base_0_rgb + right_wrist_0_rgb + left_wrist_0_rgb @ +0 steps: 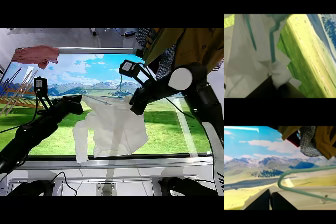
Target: Fold the clothes and pants, and hang the long-sleeved shirts on hangers.
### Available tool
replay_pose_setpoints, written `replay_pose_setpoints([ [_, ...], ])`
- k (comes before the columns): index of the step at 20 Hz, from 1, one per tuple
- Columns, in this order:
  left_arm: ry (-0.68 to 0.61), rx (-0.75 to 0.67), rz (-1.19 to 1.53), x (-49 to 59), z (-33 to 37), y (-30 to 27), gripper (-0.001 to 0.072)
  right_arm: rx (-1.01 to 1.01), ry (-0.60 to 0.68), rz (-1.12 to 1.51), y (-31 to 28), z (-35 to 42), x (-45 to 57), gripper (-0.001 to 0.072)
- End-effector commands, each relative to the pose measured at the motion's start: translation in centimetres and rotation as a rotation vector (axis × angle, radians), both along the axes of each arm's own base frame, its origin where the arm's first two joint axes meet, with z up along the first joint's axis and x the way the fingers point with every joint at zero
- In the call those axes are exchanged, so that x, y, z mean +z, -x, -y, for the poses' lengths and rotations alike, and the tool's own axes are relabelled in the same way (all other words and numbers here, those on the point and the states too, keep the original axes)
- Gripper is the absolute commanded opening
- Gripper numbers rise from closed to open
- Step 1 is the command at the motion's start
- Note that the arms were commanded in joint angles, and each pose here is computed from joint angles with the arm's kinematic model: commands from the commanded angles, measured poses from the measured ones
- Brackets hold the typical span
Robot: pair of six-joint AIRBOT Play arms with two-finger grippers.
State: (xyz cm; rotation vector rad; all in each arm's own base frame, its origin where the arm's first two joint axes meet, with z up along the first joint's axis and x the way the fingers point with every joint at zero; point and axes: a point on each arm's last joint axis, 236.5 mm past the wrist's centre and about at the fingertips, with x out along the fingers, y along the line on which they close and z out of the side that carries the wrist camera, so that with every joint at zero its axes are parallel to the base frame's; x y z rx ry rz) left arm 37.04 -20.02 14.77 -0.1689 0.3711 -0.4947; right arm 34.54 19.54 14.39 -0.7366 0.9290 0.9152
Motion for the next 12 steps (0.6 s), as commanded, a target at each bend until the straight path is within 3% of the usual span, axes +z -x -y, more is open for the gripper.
replay_pose_setpoints([
  [1,-0.017,0.021,0.011,0.2,-1.0,-0.4,0.0026,-0.032,0.119,-0.019,-0.3,2.6,-2.7,0.0029],
  [12,-0.017,0.043,0.046,1.8,-1.8,-1.1,0.0026,-0.063,0.195,0.008,-1.0,4.5,-3.1,0.0028],
])
